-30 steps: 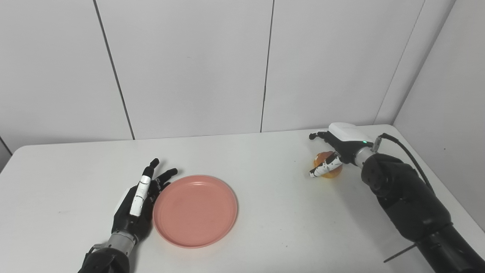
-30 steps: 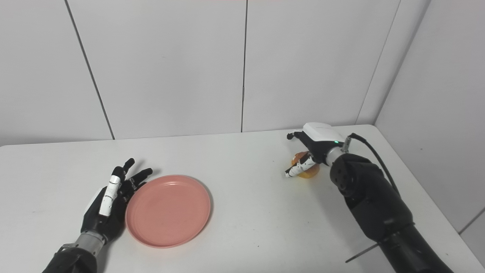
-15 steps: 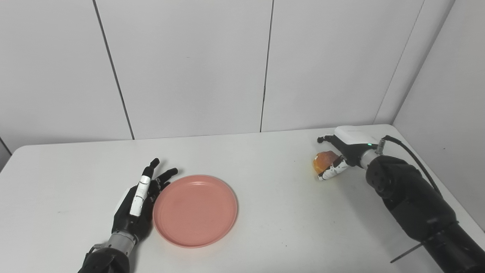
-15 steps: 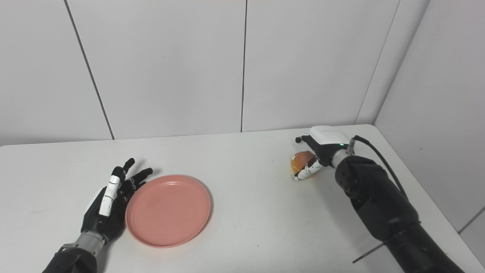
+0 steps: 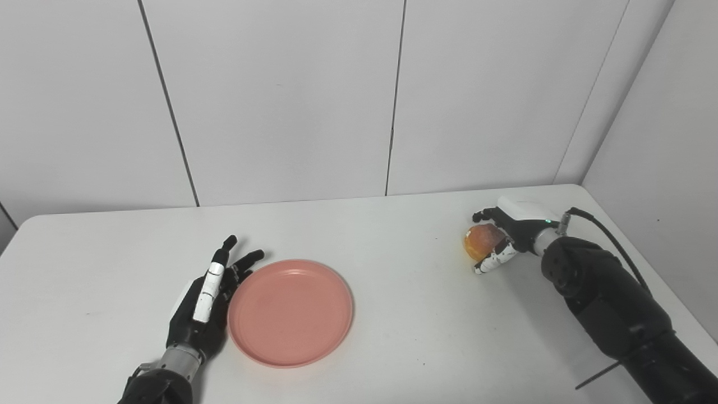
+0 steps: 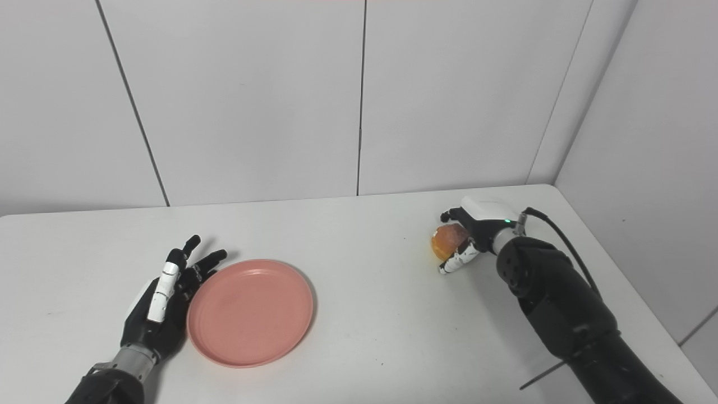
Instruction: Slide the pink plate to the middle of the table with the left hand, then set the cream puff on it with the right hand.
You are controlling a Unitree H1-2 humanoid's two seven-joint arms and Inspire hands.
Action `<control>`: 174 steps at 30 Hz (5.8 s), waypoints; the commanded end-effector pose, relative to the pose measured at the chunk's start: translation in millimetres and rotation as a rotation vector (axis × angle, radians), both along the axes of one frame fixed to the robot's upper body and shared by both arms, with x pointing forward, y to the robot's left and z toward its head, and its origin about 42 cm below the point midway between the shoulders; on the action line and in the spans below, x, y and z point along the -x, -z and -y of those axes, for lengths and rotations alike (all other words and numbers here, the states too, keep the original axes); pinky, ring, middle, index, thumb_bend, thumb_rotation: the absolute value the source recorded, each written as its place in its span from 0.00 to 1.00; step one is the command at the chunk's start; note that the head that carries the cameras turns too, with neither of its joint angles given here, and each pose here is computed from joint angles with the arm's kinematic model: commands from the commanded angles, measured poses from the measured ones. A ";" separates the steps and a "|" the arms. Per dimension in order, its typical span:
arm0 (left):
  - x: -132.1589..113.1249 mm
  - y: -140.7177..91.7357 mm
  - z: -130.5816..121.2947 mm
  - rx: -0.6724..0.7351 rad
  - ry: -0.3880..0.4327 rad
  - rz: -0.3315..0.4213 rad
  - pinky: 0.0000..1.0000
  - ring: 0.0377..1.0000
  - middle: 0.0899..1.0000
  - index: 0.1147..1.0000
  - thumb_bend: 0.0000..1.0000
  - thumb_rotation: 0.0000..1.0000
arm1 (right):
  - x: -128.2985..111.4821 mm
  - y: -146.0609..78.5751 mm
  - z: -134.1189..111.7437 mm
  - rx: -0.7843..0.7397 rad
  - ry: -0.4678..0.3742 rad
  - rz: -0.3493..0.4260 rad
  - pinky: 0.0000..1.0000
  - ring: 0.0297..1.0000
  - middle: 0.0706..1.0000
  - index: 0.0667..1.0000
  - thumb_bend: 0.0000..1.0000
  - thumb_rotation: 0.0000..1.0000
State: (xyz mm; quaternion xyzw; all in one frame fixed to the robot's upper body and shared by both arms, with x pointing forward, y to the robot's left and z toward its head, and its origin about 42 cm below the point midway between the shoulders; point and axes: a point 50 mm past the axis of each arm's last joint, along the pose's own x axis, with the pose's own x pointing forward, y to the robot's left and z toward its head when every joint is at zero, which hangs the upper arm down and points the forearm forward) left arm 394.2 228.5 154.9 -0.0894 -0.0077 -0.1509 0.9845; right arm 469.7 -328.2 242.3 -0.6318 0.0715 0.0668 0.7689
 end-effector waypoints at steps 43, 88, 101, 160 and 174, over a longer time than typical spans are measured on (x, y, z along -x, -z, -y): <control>2.8 -1.4 16.7 0.012 0.041 0.030 0.96 0.93 0.79 1.00 0.77 0.81 | 15.0 -86.4 -34.9 -0.055 -0.258 0.485 0.39 0.42 0.44 0.45 0.53 0.00; 11.7 6.4 82.1 0.009 0.008 0.001 0.82 0.89 0.75 0.98 0.87 0.78 | 45.2 -109.2 -148.6 -0.197 -0.760 0.425 0.37 0.42 0.44 0.46 0.53 0.00; 9.9 5.8 85.5 0.006 0.008 -0.001 0.79 0.87 0.75 0.98 0.88 0.79 | 45.0 -81.7 -187.8 -0.050 -0.895 0.224 0.33 0.38 0.41 0.47 0.53 0.00; 7.9 6.0 79.5 -0.001 0.015 -0.006 0.80 0.94 0.91 0.99 0.90 0.80 | 37.3 -72.7 -200.5 0.209 -1.011 0.032 0.68 0.76 0.77 0.72 1.00 0.29; 8.2 5.4 77.3 0.020 -0.016 0.021 0.82 0.88 0.76 0.97 0.90 0.78 | 48.9 -93.0 -149.3 -0.345 -0.859 0.123 0.71 0.79 0.78 0.73 1.00 0.45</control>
